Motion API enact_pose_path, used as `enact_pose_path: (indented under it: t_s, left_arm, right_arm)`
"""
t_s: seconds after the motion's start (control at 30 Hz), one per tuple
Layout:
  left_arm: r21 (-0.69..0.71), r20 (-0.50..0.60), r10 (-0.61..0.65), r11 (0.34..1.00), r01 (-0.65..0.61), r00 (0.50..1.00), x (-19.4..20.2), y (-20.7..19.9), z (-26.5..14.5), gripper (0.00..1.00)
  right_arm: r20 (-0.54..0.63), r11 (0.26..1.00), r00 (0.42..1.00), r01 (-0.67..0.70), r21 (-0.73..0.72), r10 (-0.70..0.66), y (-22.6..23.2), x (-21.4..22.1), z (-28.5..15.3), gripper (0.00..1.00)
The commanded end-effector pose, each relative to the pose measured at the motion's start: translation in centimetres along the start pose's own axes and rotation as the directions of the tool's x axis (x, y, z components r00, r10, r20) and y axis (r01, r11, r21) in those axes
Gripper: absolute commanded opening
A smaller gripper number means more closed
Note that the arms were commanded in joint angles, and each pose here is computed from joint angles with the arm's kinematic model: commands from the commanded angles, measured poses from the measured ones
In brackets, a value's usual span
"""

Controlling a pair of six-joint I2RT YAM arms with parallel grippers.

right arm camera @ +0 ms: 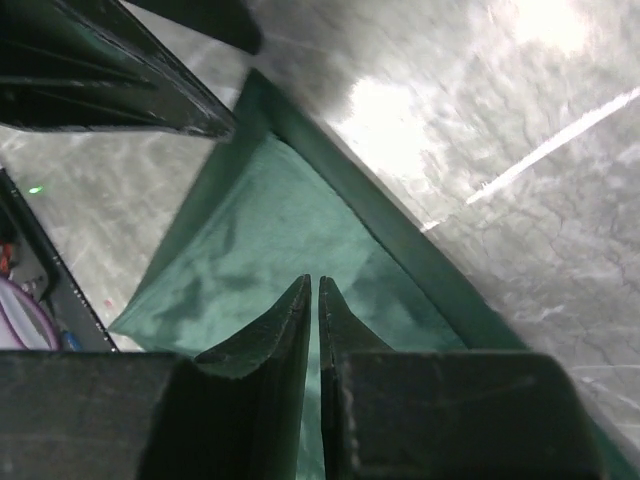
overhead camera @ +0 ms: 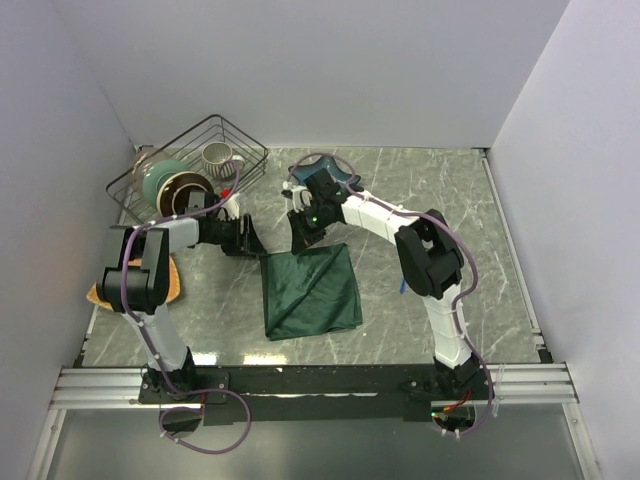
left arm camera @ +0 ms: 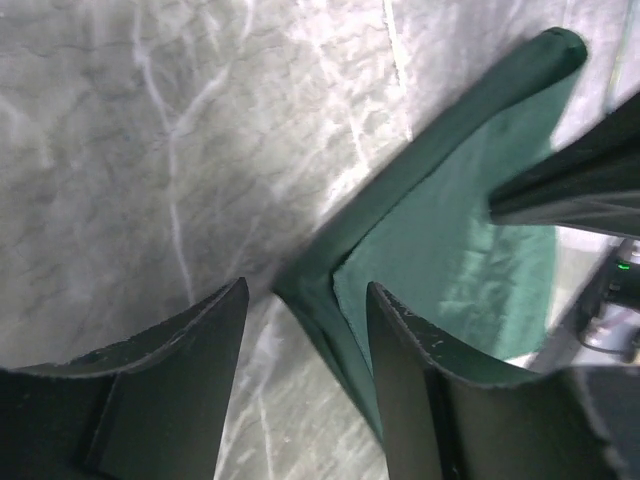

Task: Fold the napkin into a case and place the utensils inside
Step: Pick up the upper triangle-folded napkin from the center of the board.

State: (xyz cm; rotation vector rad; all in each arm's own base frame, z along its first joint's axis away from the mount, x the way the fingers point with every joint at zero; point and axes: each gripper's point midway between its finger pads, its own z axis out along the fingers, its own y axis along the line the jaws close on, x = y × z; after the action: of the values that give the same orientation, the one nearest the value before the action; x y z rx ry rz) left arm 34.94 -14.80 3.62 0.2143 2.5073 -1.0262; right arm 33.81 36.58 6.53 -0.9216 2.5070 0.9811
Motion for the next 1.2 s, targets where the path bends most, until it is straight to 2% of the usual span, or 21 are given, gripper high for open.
enact_pose_path:
  t_s: [0.0, 0.4, 0.7, 0.87, 1.17]
  left_arm:
    - [0.037, -0.021, -0.038, 0.999, 0.038, 0.999, -0.5, -0.2, 0.4, 0.57]
    - [0.089, -0.097, -0.086, 0.991, 0.095, 0.992, 1.2, 0.1, 1.6, 0.45]
    - [0.092, -0.118, -0.095, 0.990, 0.106, 0.988, 1.9, 0.2, 1.9, 0.46]
    - [0.068, -0.119, -0.072, 0.994, 0.081, 0.990, 2.0, 0.3, 2.1, 0.50]
    - [-0.014, -0.126, 0.024, 1.000, -0.026, 0.992, 2.1, 0.7, 2.4, 0.45]
  right_arm:
    - [0.006, 0.999, 1.000, -0.018, 0.040, 0.018, -1.3, 0.2, 1.8, 0.13]
    - [-0.055, 0.992, 0.995, -0.081, 0.096, 0.086, -3.8, 2.5, 4.5, 0.11]
    - [-0.062, 0.990, 0.994, -0.086, 0.108, 0.093, -4.1, 2.5, 4.7, 0.11]
    - [-0.071, 0.989, 0.993, -0.088, 0.115, 0.096, -4.4, 2.9, 4.9, 0.11]
    - [-0.079, 0.989, 0.992, -0.089, 0.118, 0.098, -4.6, 3.2, 5.0, 0.11]
